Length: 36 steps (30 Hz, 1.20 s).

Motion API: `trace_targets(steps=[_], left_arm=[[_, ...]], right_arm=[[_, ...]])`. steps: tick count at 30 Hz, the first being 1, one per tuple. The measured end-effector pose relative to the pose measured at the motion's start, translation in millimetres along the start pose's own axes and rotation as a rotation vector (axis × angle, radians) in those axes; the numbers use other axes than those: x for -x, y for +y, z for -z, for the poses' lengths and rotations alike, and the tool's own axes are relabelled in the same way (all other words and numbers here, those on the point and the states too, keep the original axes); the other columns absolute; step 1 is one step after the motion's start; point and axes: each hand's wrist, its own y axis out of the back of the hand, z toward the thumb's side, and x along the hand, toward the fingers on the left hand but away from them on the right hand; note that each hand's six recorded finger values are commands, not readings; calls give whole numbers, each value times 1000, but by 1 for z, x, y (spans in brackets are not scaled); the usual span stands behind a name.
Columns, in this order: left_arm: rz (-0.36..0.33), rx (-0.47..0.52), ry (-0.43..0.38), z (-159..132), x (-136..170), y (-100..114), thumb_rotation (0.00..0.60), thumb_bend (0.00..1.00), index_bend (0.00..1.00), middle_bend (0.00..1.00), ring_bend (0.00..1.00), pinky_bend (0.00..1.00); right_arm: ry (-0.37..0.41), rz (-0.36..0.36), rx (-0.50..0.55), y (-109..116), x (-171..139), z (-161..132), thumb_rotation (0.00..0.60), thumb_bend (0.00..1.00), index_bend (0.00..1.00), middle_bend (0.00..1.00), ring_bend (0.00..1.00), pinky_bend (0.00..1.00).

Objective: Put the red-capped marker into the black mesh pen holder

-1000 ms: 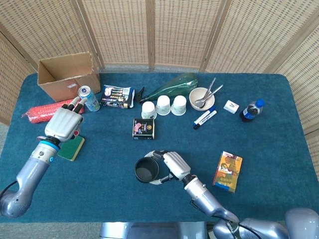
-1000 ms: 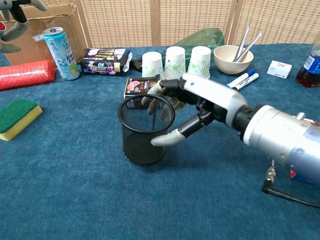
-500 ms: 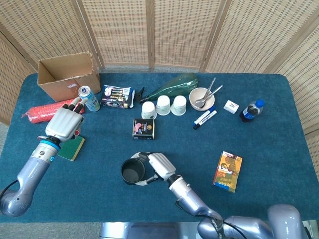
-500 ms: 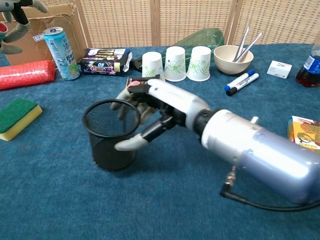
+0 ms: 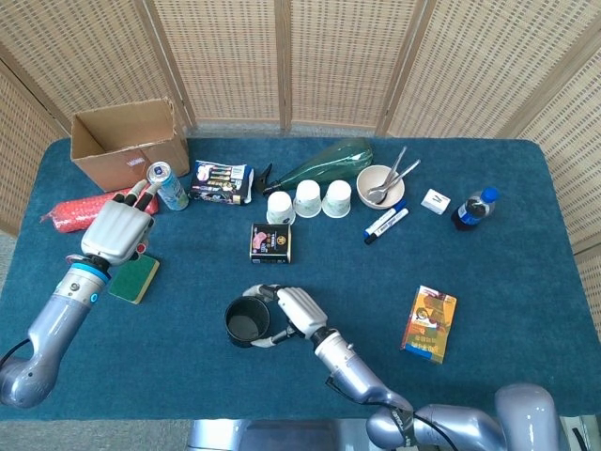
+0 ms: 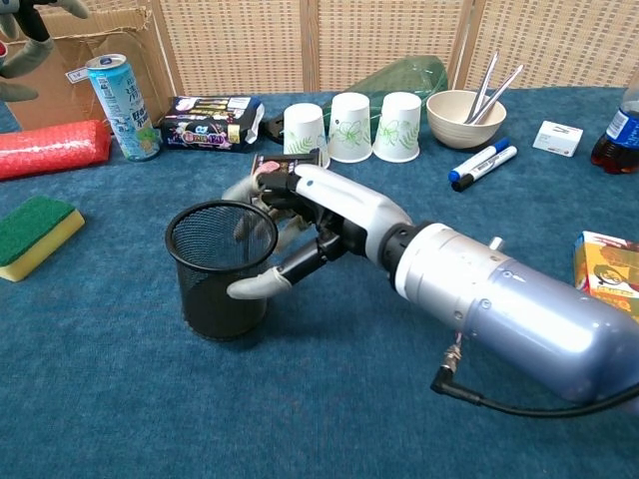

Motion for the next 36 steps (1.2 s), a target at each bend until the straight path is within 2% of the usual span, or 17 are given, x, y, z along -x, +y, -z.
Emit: trace_targets(steps=[3, 6, 11, 16, 20, 26, 31, 33, 36], left_arm=[[-4, 1, 2, 0, 0, 2, 600, 414, 747, 0, 0, 298], [-4, 0, -1, -1, 0, 2, 600, 414, 747, 0, 0, 298], [-8, 3, -1, -1, 1, 4, 600, 416, 746, 0, 0, 299], [-12, 12, 4, 1, 1, 6, 600, 415, 746, 0, 0, 299], [-14, 20, 4, 2, 1, 6, 600, 415, 746, 0, 0, 299], [-22, 60, -8, -3, -1, 8, 600, 415, 745, 0, 0, 299], [-34, 87, -32, -12, -1, 12, 600, 415, 743, 0, 0, 299], [-36, 94, -41, -16, -1, 13, 600, 416, 743, 0, 0, 299], [-40, 101, -51, -20, -1, 14, 600, 416, 742, 0, 0, 299]], right_arm=[[17, -9, 17, 2, -4, 1, 600, 0, 31, 97, 94, 262], [30, -10, 16, 7, -8, 2, 600, 0, 8, 57, 63, 255], [38, 5, 27, 13, -14, 4, 600, 0, 4, 49, 54, 254], [59, 59, 9, 37, -29, 5, 600, 0, 6, 58, 54, 254], [67, 132, -12, 69, -47, 11, 600, 0, 24, 75, 73, 280], [37, 283, -15, 136, -86, 33, 600, 0, 79, 125, 118, 355], [-26, 423, -28, 202, -136, 64, 600, 0, 94, 131, 123, 363], [-60, 472, -58, 222, -159, 78, 600, 0, 94, 131, 123, 364], [-117, 524, -114, 240, -193, 98, 600, 0, 94, 130, 123, 364]])
